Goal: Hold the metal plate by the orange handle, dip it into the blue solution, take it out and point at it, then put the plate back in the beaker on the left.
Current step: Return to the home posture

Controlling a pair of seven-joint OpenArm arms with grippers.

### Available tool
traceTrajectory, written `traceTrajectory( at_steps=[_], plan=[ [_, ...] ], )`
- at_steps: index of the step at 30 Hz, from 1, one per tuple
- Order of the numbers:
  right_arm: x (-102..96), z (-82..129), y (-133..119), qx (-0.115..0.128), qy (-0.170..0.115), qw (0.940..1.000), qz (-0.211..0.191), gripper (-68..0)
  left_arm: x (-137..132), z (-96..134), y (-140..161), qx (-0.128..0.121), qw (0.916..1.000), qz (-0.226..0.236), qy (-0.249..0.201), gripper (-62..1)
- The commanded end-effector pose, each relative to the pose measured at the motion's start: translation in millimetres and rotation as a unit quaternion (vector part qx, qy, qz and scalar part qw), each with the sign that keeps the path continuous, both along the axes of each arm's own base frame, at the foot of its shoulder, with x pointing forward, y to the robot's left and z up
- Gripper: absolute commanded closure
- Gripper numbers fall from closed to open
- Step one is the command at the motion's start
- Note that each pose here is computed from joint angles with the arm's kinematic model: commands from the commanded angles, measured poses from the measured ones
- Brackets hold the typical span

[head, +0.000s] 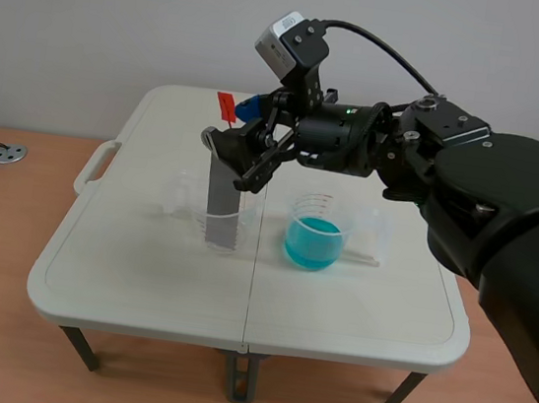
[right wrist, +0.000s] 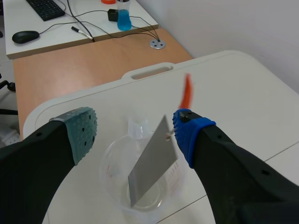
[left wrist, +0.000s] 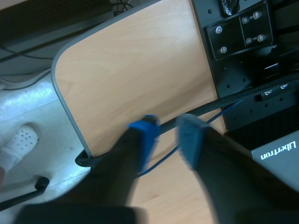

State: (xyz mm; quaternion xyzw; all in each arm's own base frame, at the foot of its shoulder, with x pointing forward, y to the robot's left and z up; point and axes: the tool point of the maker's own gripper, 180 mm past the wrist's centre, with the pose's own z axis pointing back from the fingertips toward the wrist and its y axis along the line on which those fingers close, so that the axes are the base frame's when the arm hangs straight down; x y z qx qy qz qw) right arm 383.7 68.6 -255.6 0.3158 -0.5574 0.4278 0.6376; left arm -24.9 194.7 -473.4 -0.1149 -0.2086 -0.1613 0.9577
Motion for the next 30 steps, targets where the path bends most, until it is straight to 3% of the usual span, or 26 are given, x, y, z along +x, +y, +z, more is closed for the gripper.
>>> traceTrajectory(
  at_steps=[1, 2, 3, 11, 16, 19, 25, 30],
  plan=[
    [11.3, 20.7, -4.0, 0.015, -0.021, 0.9996, -0.005, -42.3, 1.4, 1.0, 1.2, 0.003, 0.9999, -0.01, -0.003, -43.4],
    [15.2, 21.9, -6.7, 0.016, -0.024, 0.9994, -0.016, -44.5, 1.5, 1.0, 1.1, 0.003, 0.9999, -0.01, -0.003, -56.7],
    [18.3, 22.9, -9.0, 0.017, -0.027, 0.9992, -0.025, -46.3, 1.7, 1.1, 1.1, 0.002, 1.0, -0.009, -0.003, -62.3],
    [37.5, 24.5, -28.9, 0.013, -0.04, 0.9954, -0.086, -66.0, 2.3, 1.3, 0.8, 0.002, 1.0, -0.008, -0.005, -62.3],
    [43.5, 17.6, -45.2, 0.001, -0.042, 0.9925, -0.115, -66.5, 2.3, 1.3, 0.7, 0.001, 1.0, -0.008, -0.005, -62.3],
    [42.3, 14.5, -58.7, 0.006, -0.037, 0.9907, -0.131, -66.5, 2.3, 1.3, 0.8, 0.001, 1.0, -0.008, -0.005, -62.3],
    [27.5, 21.5, -89.5, 0.027, -0.036, 0.9879, -0.149, -66.5, 4.4, 1.9, -0.3, -0.001, 0.9999, -0.007, -0.01, -62.3],
    [10.5, 32.5, -118.7, 0.032, -0.049, 0.9833, -0.172, -66.5, 29.3, 6.1, 5.6, 0.004, 0.9987, 0.002, -0.051, -62.3]
  ],
)
